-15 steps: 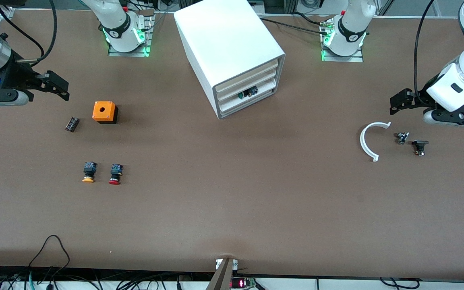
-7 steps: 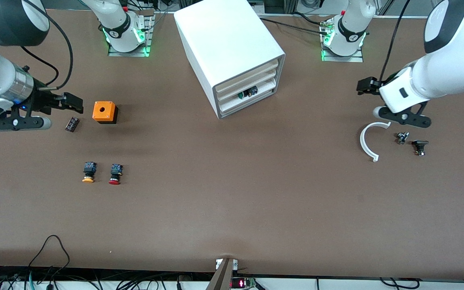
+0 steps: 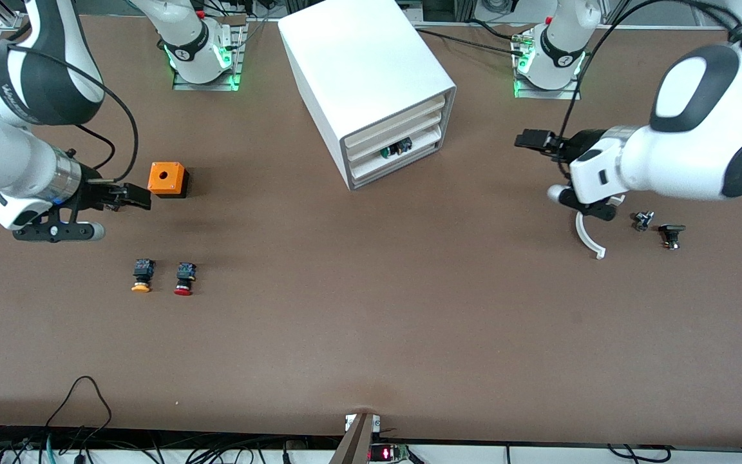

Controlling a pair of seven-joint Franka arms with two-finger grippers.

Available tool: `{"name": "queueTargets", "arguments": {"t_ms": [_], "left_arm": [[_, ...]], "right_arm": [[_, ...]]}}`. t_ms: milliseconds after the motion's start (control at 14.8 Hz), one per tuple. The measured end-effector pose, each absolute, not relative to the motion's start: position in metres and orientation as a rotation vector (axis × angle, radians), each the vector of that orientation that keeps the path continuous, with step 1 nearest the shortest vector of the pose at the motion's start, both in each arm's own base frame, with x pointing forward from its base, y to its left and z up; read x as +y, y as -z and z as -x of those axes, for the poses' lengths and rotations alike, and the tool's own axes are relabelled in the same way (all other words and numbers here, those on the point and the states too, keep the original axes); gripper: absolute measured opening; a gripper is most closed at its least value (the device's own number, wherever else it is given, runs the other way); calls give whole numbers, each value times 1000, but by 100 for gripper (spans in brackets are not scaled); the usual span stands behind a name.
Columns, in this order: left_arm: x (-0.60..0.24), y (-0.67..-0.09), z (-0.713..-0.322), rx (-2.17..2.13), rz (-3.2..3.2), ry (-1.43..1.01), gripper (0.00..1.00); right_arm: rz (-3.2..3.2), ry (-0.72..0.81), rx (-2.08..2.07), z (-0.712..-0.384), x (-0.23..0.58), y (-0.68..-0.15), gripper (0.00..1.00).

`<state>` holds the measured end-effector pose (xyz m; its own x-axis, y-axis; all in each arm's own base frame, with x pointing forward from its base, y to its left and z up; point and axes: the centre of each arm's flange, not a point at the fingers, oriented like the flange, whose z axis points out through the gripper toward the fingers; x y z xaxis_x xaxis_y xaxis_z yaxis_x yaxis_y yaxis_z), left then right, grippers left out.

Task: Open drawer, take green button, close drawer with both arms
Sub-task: 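Reach the left gripper to the drawer handle while the right gripper approaches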

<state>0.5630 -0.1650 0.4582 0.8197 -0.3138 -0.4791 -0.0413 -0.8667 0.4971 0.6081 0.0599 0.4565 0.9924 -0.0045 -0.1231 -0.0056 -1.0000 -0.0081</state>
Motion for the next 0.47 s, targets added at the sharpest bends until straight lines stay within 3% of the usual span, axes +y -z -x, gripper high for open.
{"name": "queueTargets", "arguments": {"t_ms": [202, 472], "left_arm": [[-190, -403, -560, -333, -2411, 847, 100], [-209, -323, -556, -504, -2287, 626, 100]], "right_arm": [[3125, -167, 54, -607, 65, -428, 100], [3119, -167, 154, -611, 84, -401, 100]]}}
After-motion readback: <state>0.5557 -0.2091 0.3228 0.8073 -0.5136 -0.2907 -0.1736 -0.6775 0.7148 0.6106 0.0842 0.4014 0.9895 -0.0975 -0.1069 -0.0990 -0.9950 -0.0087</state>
